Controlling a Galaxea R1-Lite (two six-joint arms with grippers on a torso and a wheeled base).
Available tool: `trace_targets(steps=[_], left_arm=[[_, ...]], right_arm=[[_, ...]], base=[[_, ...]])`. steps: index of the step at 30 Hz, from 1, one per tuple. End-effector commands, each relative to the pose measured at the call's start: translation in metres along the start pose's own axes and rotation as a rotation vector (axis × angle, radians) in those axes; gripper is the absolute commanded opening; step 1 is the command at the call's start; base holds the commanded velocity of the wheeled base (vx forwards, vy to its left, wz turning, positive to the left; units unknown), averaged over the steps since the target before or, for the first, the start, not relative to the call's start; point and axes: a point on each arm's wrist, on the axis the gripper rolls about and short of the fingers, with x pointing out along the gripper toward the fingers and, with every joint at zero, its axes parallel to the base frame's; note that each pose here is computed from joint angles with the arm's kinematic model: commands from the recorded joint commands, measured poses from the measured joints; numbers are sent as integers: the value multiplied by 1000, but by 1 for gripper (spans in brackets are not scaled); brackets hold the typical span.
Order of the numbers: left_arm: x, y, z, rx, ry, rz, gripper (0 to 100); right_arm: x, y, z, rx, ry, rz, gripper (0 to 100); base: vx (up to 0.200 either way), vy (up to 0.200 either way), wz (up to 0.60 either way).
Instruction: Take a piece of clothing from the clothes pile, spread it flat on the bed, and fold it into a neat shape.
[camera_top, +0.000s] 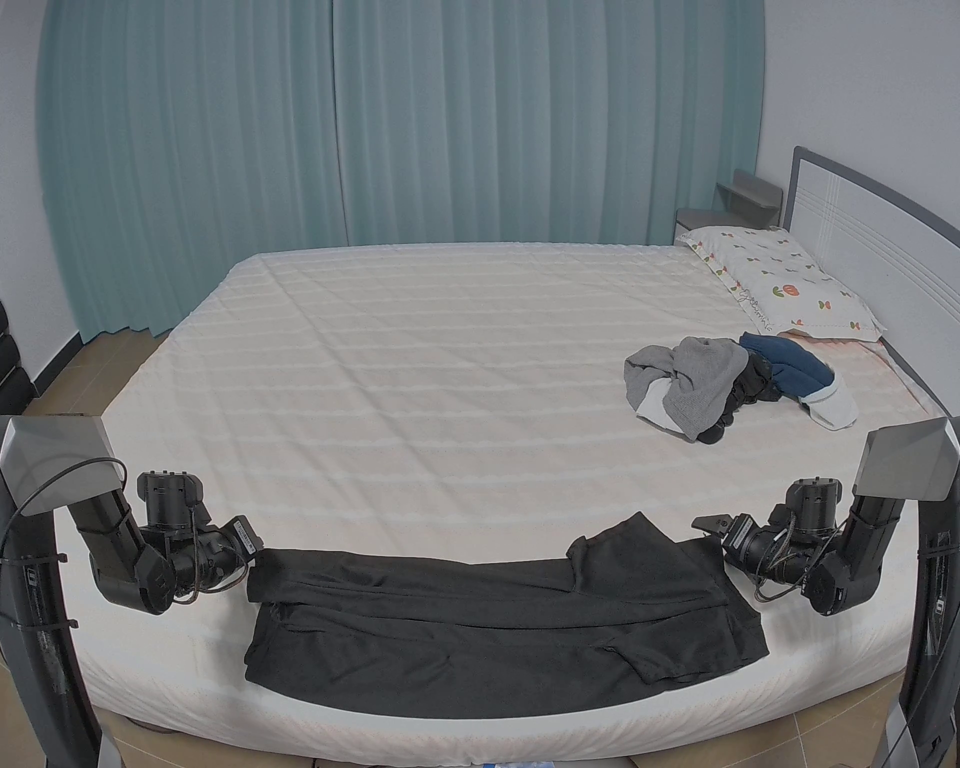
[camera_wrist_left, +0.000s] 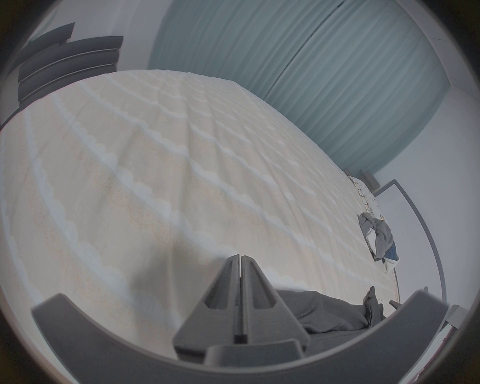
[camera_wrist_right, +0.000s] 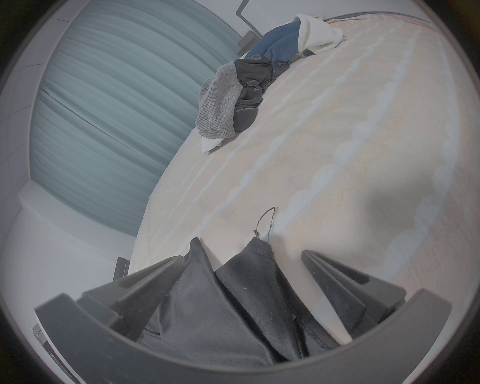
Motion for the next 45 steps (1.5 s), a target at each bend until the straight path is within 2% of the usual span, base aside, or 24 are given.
trace_targets(steps=[1, 22, 29, 30, 31, 32, 39, 41, 45], left_arm=[[3, 3, -3, -2, 6, 6, 0], [0, 5, -6, -3, 11, 10, 0], [-2, 4, -7, -6, 13, 10, 0], [-3, 5, -8, -8, 18, 13, 0], [-3, 5, -9, -9, 20, 12, 0], [-3, 5, -9, -9, 23, 14, 100], [-13, 1, -5, -5, 1, 3, 100], [-32, -7, 9, -5, -47, -31, 100], [-46, -12, 12, -5, -60, -55, 100]], right_arm=[[7, -4, -3, -1, 6, -7, 0], [13, -5, 24, 3, -95, 27, 0], [17, -12, 20, -5, -116, 39, 0], [17, -12, 19, -5, -118, 43, 100], [16, -12, 19, -5, -118, 43, 100], [15, -12, 18, -4, -115, 42, 100], [-11, 0, 24, 24, -132, 54, 100], [-34, 12, 33, 74, -163, 72, 100], [-50, 21, 29, 68, -157, 79, 100]], base=[[0, 0, 0], [0, 0, 0], [0, 0, 0], [0, 0, 0], [0, 0, 0], [0, 0, 0], [0, 0, 0], [0, 0, 0], [0, 0, 0]])
